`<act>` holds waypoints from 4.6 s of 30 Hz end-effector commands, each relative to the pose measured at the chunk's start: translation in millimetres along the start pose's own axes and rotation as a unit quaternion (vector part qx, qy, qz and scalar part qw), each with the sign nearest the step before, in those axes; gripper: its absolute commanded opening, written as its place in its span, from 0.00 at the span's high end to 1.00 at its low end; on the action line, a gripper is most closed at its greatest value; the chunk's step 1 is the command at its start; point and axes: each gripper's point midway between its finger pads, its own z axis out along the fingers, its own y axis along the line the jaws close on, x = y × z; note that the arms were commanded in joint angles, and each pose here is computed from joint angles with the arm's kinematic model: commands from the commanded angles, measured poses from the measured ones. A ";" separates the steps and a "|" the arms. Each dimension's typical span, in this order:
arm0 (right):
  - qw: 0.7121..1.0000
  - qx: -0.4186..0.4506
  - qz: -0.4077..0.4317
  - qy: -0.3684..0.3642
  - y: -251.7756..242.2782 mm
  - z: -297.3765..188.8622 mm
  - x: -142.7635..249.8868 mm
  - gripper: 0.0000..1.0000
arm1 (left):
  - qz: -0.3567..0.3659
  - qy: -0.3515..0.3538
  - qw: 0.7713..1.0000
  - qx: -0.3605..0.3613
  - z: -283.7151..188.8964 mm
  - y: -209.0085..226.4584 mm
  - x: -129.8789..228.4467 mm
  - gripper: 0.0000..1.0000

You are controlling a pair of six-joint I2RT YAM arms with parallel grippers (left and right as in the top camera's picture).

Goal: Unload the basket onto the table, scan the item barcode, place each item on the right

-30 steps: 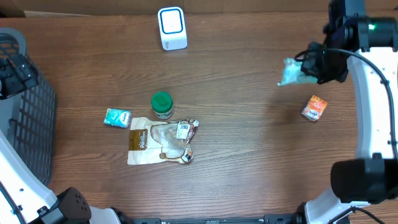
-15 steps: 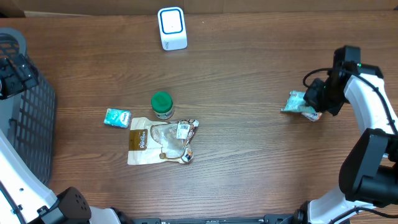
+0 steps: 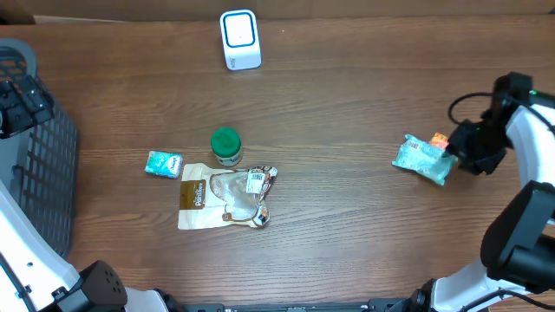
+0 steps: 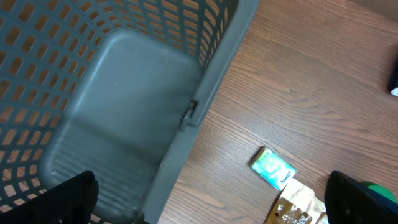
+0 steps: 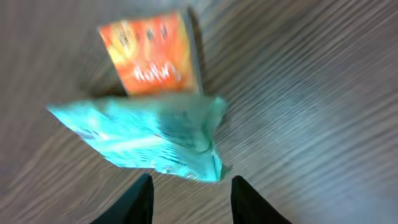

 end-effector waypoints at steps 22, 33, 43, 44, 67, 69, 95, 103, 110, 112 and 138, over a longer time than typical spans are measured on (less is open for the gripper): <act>0.968 -0.140 -0.200 -0.047 142.1 -103.6 40.7 0.54 | 0.005 -0.005 1.000 -0.002 -1.4 0.9 -2.7 0.01; 0.940 -0.150 -0.303 -0.047 201.9 -90.5 93.7 0.47 | 0.005 -0.005 1.000 -0.002 -1.4 0.8 -2.7 0.00; 0.927 -0.153 -0.342 -0.032 219.0 -86.8 125.7 0.32 | 0.005 -0.005 1.000 -0.002 -1.4 0.8 -2.7 0.00; 0.925 -0.156 -0.346 -0.026 220.9 -85.2 131.0 0.32 | 0.006 -0.005 1.000 -0.002 -1.4 0.8 -2.7 0.00; 0.849 -0.193 -0.483 0.094 258.9 -18.8 311.2 0.34 | 0.005 -0.005 1.000 -0.002 -1.4 0.8 -2.7 0.00; 0.838 -0.200 -0.499 0.096 262.3 -10.0 333.9 0.36 | 0.005 -0.005 1.000 -0.002 -1.4 0.9 -2.7 0.00; 0.854 -0.183 -0.475 0.110 264.4 85.3 402.0 0.39 | 0.005 -0.005 1.000 -0.002 -1.4 0.8 -2.7 0.01; 0.900 -0.125 -0.403 0.110 247.5 100.0 359.8 0.41 | 0.005 -0.005 1.000 -0.002 -1.4 0.8 -2.7 0.01; 0.912 -0.107 -0.388 0.079 243.2 102.3 309.2 0.40 | 0.005 -0.005 1.000 -0.002 -1.4 0.8 -2.7 0.00; 0.913 -0.112 -0.385 0.072 244.4 101.6 290.8 0.40 | 0.005 -0.005 1.000 -0.002 -1.4 0.9 -2.7 0.01; 0.920 -0.206 -0.304 0.133 226.7 74.8 190.3 0.36 | 0.005 -0.005 1.000 -0.002 -1.4 0.8 -2.7 0.00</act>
